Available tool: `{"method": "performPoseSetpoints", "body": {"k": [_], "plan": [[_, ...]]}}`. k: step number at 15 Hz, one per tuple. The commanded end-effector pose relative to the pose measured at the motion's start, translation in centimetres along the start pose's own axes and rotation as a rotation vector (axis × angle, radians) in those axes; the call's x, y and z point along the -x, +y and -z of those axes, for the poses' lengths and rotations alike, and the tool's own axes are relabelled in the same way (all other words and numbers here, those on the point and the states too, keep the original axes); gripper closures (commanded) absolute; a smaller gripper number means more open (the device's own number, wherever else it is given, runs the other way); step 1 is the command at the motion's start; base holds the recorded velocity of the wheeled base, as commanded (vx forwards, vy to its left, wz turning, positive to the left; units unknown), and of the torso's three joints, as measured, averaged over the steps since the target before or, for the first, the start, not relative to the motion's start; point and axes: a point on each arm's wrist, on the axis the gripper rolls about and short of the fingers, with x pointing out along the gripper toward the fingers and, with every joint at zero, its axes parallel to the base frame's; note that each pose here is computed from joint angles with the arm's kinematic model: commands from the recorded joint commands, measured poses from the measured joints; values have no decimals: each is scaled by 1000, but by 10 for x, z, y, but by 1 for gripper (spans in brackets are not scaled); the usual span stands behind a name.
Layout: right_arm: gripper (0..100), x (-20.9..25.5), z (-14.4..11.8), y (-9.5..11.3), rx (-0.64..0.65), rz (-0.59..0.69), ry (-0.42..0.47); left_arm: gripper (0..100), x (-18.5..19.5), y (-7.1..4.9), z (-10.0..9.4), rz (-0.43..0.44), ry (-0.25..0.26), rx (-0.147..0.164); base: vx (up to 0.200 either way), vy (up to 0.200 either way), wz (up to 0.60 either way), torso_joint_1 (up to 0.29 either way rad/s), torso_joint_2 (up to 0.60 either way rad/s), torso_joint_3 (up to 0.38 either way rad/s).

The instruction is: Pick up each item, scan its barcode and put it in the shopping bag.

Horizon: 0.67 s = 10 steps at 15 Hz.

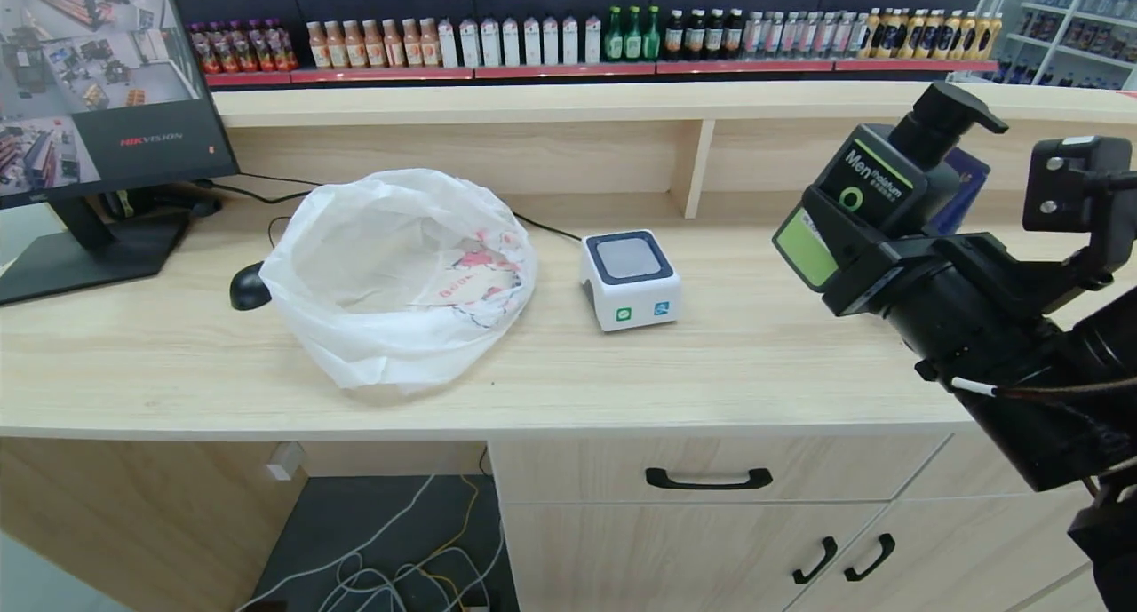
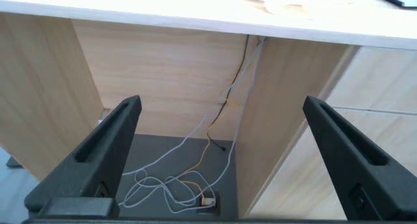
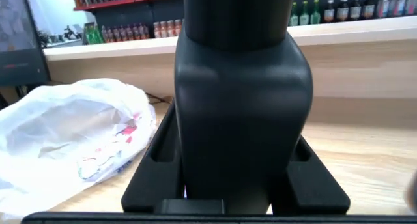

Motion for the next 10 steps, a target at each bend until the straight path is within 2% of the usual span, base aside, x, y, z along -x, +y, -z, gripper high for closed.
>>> {"method": "performPoseSetpoints", "body": {"k": [1, 5, 8, 10], "plan": [[100, -1, 6, 0, 5, 1, 17, 0, 0, 0, 0, -1, -1, 0, 0, 200, 0, 12, 2, 2], [100, -1, 6, 0, 6, 5, 17, 0, 0, 0, 0, -1, -1, -1, 0, 200, 0, 1, 2, 1], [100, -6, 4, 1, 2, 1, 2, 0, 0, 0, 0, 0, -1, -4, 0, 0, 0, 0, 0, 0], [100, -26, -3, 11, -36, -15, -54, 0, 0, 0, 0, 0, -1, -6, 0, 0, 0, 0, 0, 0]]}}
